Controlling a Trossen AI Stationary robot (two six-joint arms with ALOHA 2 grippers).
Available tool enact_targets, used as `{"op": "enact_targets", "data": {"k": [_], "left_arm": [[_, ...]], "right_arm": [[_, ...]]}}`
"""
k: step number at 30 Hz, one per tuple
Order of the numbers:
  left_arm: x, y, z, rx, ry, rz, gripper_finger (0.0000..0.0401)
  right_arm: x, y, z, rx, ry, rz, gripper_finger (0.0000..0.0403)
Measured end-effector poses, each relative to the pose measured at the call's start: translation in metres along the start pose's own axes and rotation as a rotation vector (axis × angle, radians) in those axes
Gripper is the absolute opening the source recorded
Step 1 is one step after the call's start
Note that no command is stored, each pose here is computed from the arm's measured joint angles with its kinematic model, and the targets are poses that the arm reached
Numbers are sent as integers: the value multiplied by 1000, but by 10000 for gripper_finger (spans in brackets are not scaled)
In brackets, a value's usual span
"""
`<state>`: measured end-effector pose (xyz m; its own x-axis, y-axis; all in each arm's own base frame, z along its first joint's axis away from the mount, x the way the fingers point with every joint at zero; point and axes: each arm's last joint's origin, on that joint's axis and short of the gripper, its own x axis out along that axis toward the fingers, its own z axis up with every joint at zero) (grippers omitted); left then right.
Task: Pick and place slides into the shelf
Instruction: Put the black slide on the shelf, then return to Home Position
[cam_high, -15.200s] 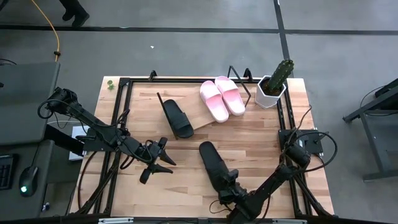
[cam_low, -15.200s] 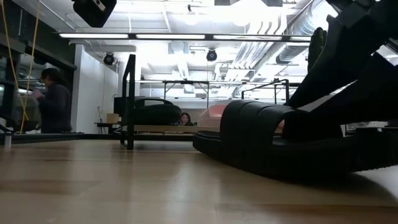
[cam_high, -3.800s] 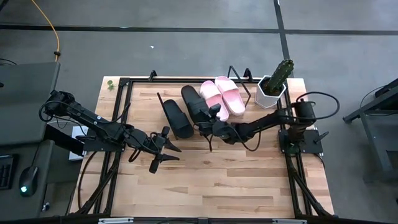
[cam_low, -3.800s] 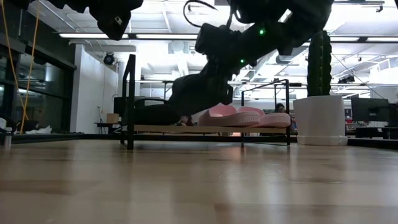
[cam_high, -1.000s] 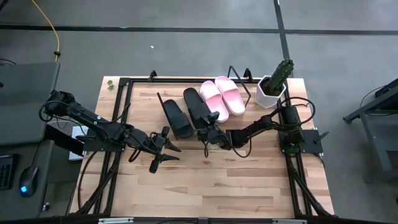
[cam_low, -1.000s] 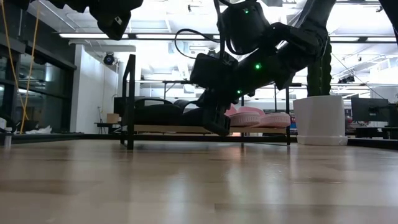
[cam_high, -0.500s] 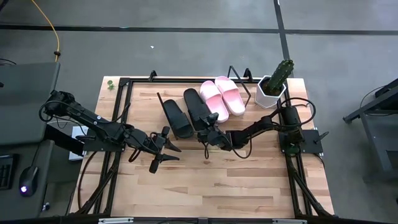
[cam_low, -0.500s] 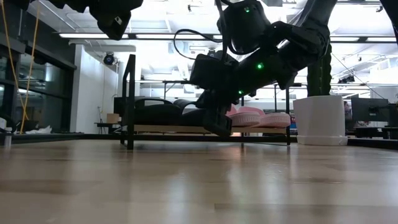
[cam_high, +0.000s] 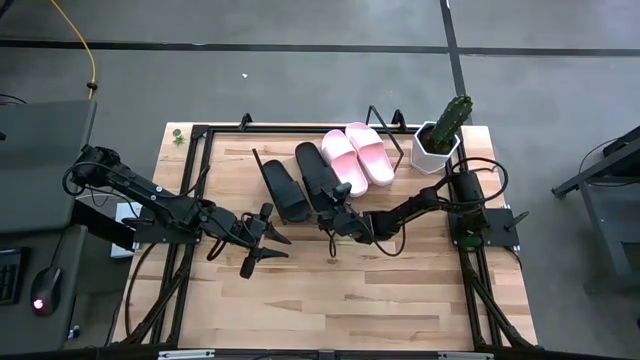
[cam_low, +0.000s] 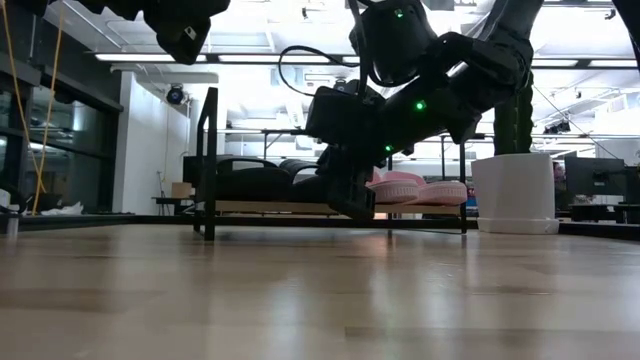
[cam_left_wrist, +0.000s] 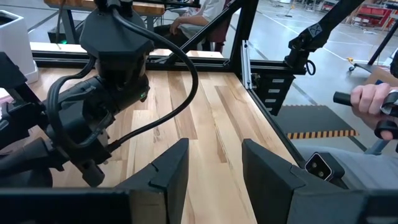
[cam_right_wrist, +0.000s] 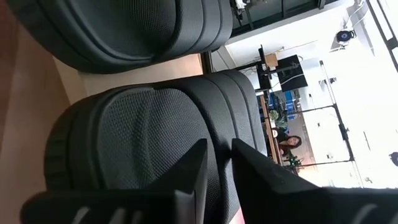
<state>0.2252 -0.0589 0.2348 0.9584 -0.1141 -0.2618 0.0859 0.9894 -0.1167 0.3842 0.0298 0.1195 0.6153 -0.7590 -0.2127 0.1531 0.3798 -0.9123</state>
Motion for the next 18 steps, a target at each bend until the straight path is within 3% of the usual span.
{"op": "enact_targets", "data": {"k": [18], "left_arm": [[0,0,0,0,0,0,134]], "right_arm": [[-6,-1,6,-12,-31,-19,108]]}}
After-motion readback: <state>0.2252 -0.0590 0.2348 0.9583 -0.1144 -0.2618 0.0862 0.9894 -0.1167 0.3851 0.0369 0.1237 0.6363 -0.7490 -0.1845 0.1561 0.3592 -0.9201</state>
